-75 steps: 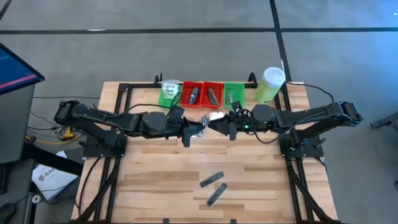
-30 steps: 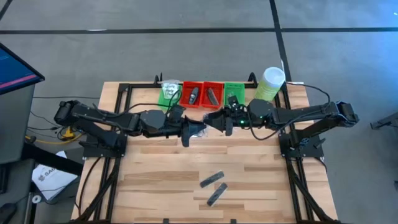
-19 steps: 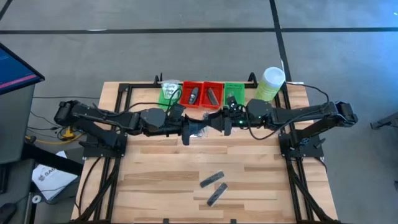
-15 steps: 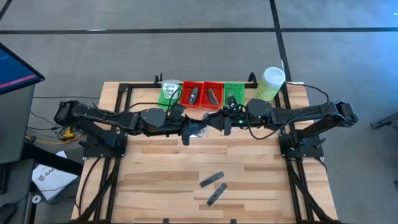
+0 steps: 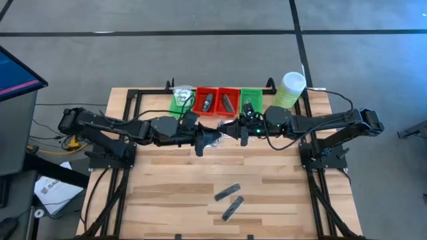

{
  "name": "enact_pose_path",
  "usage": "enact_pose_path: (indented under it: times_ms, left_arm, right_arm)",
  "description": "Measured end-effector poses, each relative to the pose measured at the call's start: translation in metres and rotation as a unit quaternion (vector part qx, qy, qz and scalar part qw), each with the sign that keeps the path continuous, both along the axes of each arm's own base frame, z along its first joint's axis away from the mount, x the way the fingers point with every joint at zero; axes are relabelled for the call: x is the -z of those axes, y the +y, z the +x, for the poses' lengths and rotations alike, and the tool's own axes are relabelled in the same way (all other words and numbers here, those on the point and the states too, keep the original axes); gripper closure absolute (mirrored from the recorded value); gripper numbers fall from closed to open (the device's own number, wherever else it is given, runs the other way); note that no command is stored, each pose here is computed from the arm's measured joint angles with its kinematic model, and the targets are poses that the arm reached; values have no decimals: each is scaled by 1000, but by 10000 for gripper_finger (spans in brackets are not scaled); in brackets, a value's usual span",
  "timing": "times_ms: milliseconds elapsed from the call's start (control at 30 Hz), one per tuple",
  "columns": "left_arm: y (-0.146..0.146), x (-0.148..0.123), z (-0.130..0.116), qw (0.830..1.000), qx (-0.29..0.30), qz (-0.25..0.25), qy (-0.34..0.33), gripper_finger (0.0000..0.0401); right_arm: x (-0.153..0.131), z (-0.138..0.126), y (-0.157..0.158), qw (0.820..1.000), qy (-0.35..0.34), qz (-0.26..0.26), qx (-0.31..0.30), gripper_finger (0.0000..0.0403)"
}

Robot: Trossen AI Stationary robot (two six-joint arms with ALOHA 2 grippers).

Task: Pick & Place Travel size toiletries
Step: Put the nail cutter into the right green basket

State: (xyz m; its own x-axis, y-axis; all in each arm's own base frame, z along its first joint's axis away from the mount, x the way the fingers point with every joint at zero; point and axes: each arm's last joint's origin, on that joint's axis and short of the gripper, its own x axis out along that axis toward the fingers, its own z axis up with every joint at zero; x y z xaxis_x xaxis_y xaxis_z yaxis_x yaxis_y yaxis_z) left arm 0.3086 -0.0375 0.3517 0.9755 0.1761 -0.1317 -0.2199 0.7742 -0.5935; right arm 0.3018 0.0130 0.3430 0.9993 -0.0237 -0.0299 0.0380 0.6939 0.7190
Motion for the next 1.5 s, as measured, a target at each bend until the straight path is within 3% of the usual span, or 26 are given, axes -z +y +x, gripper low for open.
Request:
enact_pose_path:
  times_ms: [333,567,800,1200,1367,1500]
  left_arm:
    - [-7,-7,-7,1000,16,-2,-11,207]
    - [-5,-9,-9,1000,-2,-3,-15,190]
    - [-4,-9,-9,999,-30,-3,-16,199]
    - [8,-9,-9,994,-48,97,9,221]
    - [22,-15,-22,989,-28,137,37,231]
    - [35,-24,-41,984,-39,166,57,239]
  right_arm:
    - [0,-11,-12,999,37,6,21,354]
    - [3,-31,-42,991,108,12,76,354]
    - [20,-48,-83,966,210,27,147,354]
    - [62,-47,-147,923,305,70,225,354]
    - [87,-39,-167,895,368,87,236,354]
    - [97,-26,-182,870,431,72,227,354]
